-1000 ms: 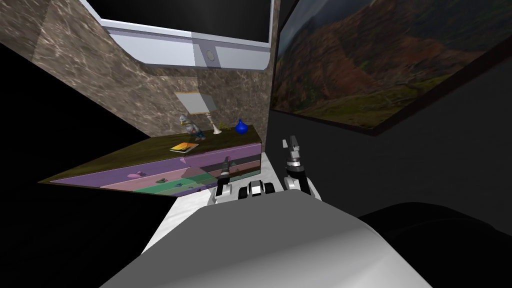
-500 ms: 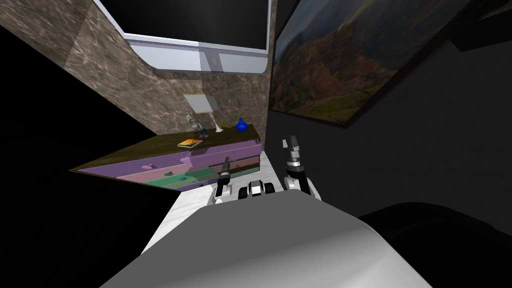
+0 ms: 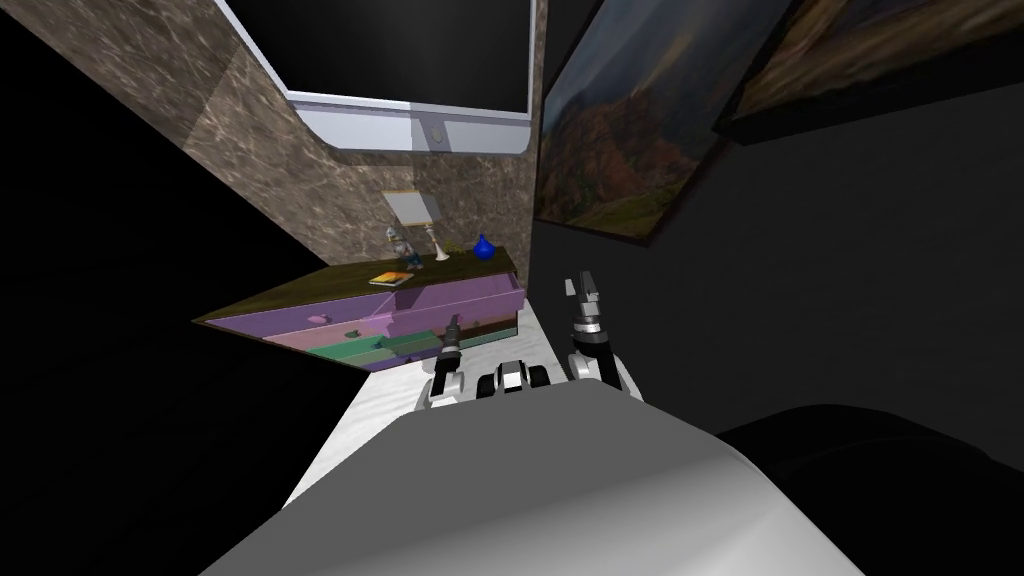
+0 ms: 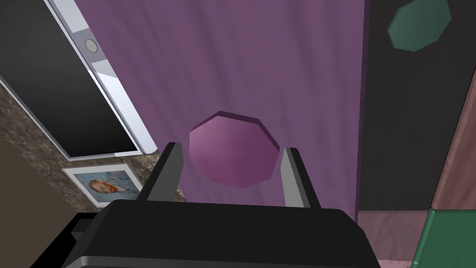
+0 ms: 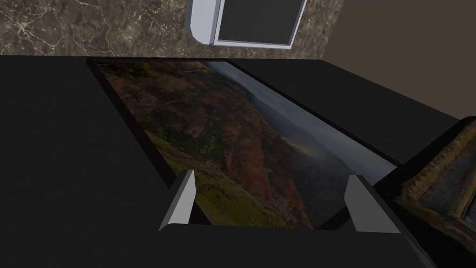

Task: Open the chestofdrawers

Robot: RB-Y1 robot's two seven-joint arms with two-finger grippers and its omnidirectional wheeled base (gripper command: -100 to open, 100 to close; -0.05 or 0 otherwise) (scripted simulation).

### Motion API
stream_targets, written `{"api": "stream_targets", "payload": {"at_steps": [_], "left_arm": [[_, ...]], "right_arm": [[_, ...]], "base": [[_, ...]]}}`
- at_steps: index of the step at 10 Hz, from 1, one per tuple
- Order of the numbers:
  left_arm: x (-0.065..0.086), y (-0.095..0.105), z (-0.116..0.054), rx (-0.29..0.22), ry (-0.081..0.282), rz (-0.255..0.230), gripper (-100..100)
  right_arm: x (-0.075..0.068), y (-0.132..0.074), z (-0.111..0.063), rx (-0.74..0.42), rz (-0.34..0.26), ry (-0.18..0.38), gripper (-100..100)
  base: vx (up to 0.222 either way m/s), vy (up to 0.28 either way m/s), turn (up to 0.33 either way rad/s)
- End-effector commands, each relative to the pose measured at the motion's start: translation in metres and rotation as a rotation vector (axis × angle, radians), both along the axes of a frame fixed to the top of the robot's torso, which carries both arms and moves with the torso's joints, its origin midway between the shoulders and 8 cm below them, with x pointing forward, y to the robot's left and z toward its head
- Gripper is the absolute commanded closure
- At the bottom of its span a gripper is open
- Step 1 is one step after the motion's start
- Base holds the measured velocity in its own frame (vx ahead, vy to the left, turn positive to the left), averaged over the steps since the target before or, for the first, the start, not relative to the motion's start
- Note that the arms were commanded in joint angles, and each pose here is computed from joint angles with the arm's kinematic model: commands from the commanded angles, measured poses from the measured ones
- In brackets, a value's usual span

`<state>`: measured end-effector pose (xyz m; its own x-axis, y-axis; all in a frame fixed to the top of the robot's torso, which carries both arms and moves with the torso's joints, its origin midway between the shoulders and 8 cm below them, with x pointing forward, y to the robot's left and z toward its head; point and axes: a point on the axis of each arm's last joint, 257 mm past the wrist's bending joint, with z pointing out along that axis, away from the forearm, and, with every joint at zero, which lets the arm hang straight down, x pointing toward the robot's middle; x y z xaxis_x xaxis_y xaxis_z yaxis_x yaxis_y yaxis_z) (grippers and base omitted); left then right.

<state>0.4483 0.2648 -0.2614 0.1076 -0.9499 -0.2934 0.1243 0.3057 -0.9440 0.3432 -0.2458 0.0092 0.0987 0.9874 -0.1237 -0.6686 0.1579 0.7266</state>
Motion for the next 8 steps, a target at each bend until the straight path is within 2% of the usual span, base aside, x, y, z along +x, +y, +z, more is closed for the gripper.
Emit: {"api": "stream_targets", "payload": {"at_steps": [1,4,6,7,8], "left_arm": [[-0.004,-0.001,0.002,0.001,-0.003,-0.002,100],[-0.008,-0.001,0.000,0.001,0.000,-0.003,100],[-0.010,-0.002,0.001,0.001,-0.002,-0.006,100],[0.003,0.003,0.000,0.002,-0.006,-0.020,-100],[0.011,-0.001,-0.001,-0.001,-0.005,-0.029,-100]], "right_arm": [[0.000,0.000,0.000,0.000,0.000,0.000,0],[0.000,0.000,0.000,0.000,0.000,0.000,0],[0.000,0.000,0.000,0.000,0.000,0.000,0],[0.000,0.000,0.000,0.000,0.000,0.000,0],[0.000,0.000,0.000,0.000,0.000,0.000,0]], "base": [[-0.163,-0.028,0.011],[-0.115,-0.031,0.019],[-0.181,-0.007,0.012],[-0.147,-0.036,0.013],[-0.081,-0.043,0.010]]}}
